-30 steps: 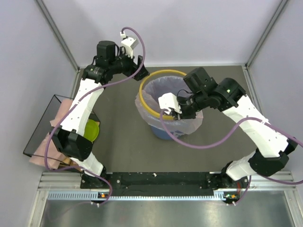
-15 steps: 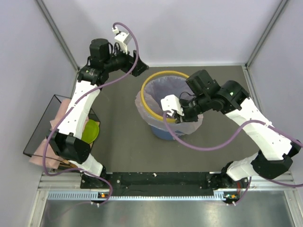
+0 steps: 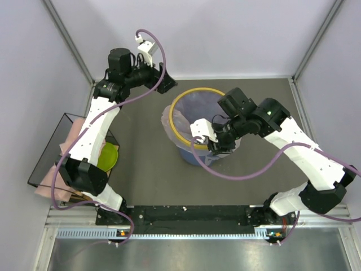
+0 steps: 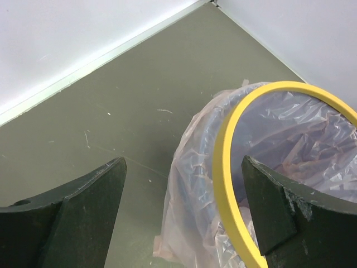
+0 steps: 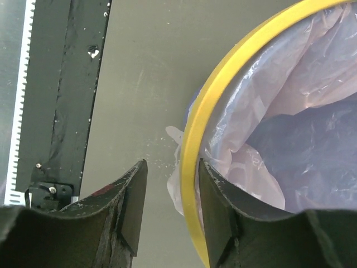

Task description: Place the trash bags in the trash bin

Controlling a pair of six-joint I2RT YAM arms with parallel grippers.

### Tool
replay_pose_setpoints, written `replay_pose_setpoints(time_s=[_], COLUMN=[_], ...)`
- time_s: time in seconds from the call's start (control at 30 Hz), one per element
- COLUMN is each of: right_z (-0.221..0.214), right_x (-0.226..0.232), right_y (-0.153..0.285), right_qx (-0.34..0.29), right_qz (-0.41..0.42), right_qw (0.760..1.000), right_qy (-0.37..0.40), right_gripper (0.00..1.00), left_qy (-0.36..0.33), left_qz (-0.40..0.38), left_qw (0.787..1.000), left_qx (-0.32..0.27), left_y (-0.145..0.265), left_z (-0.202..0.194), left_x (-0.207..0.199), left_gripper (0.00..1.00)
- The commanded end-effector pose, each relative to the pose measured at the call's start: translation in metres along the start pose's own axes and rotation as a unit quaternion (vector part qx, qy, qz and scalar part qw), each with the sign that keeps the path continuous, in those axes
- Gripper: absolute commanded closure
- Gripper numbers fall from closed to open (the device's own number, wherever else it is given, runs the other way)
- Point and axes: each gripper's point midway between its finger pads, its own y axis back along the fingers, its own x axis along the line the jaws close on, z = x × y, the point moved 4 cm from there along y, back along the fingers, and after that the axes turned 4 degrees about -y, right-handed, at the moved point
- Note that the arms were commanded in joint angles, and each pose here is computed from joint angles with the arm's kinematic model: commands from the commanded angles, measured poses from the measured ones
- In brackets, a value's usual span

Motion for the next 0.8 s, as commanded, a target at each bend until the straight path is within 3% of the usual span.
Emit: replay_pose_setpoints(time_s=[0.0,0.1,0.3,0.5,0.67,0.7,0.77], right_z=[-0.015,-0.012,-0.003,-0.002,0.008,0.009,0.012], right_x=[0.032,0.029,0.027,0.027,0.016,0.010,-0.001], right_y=[0.016,0.016,0.025,0.025,0.030,0.035,0.036], right_qx=[0.048,0.045,0.028,0.018,-0.013,-0.022,-0.034], right_qz=[0.058,0.055,0.037,0.032,-0.004,-0.018,-0.027], right_qw=[0.997,0.997,0.999,0.999,1.000,0.999,0.998], right_qy=[-0.024,-0.022,-0.010,-0.009,-0.026,-0.036,-0.055], right_gripper=[0.53,0.52,0.35,0.26,0.23,0.23,0.23], left_qy=[-0.017,-0.017,-0.019,-0.020,-0.017,-0.013,-0.010], left_qz=[-0.007,-0.006,-0.016,-0.055,-0.127,-0.152,-0.171], left_qw=[1.000,1.000,0.999,0.998,0.991,0.988,0.985], left_qx=[-0.022,-0.022,-0.027,-0.032,-0.038,-0.036,-0.028], left_y=[0.013,0.013,0.015,0.017,0.019,0.020,0.018], left_z=[0.012,0.013,0.014,0.015,0.019,0.019,0.016], left_x=[-0.009,-0.009,-0.012,-0.023,-0.043,-0.050,-0.055], left_gripper=[0.10,0.10,0.10,0.11,0.24,0.32,0.38])
